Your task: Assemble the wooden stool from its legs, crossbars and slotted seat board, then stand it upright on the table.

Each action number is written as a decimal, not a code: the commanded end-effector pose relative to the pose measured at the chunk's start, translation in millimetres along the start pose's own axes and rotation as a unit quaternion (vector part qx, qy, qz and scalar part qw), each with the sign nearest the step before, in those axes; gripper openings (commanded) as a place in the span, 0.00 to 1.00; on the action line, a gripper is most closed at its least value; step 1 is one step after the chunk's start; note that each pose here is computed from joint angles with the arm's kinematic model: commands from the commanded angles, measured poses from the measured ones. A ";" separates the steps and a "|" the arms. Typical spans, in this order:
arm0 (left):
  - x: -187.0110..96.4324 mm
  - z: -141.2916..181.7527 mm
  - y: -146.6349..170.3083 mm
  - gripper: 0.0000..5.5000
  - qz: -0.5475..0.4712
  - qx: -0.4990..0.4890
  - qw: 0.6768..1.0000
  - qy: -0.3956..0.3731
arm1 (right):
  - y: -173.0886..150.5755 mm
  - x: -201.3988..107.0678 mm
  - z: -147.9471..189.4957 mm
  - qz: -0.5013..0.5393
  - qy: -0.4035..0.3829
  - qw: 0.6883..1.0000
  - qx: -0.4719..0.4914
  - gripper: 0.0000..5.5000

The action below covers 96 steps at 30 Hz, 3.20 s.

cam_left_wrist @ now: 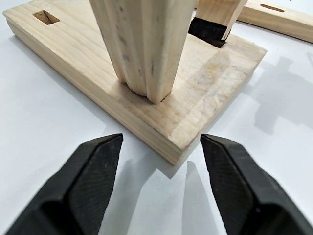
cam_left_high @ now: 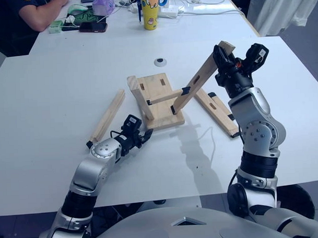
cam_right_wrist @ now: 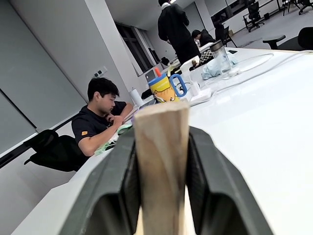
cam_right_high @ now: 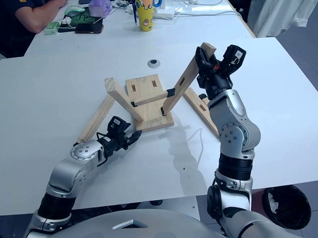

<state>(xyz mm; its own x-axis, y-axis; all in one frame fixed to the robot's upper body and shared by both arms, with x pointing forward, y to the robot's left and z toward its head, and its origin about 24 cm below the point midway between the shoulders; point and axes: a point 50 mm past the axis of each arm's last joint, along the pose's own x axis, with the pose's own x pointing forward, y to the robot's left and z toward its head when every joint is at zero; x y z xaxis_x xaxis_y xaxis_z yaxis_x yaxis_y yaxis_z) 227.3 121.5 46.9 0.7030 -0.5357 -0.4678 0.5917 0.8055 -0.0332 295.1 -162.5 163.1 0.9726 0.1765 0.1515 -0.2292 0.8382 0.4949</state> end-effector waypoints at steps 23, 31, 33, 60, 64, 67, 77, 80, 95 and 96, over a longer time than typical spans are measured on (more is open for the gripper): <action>-5.1 2.7 2.1 0.54 0.008 0.005 1.000 0.000 | -8.8 -11.5 -7.8 0.000 0.017 1.000 -0.006 0.19; -5.9 2.5 3.4 0.54 0.006 0.007 1.000 0.002 | -9.6 -14.7 2.5 0.011 -0.013 1.000 -0.001 0.19; -5.7 2.3 3.2 0.54 0.005 0.007 1.000 0.002 | -12.3 -15.6 4.4 0.009 -0.014 1.000 -0.009 0.19; -5.1 3.2 3.3 0.54 0.008 0.005 1.000 0.000 | -14.8 -18.5 -7.1 0.020 0.015 0.999 -0.025 0.19; -4.3 4.0 3.6 0.54 0.007 0.005 1.000 -0.001 | -17.8 -15.4 -11.3 0.011 0.011 1.000 -0.027 0.19; -3.8 4.3 4.0 0.54 0.007 0.006 1.000 -0.002 | -17.1 -11.6 -11.7 0.010 0.004 1.000 -0.022 0.19; -4.0 5.2 3.8 0.54 0.008 0.005 1.000 -0.004 | -14.3 -19.5 -27.3 0.043 0.028 0.995 -0.087 0.19; -4.0 5.4 3.8 0.54 0.008 0.004 1.000 -0.005 | -16.3 -25.9 -31.3 0.052 0.028 0.994 -0.093 0.19; -3.1 11.0 3.1 0.54 0.007 0.006 1.000 -0.013 | -8.3 -24.3 -50.9 0.086 0.099 0.978 -0.162 0.19; -3.2 11.0 3.0 0.54 0.007 0.005 1.000 -0.013 | -10.5 -24.4 -53.2 0.082 0.108 0.977 -0.162 0.19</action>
<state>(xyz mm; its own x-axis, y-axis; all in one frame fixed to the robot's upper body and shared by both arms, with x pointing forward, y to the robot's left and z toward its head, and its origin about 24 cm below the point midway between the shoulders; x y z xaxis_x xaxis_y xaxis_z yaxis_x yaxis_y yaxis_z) 229.4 122.8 53.8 0.7126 -0.5346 -0.4544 0.5867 0.8092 -0.0320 276.4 -148.5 150.3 0.8927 0.3667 0.2620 -0.4224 0.8835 0.2026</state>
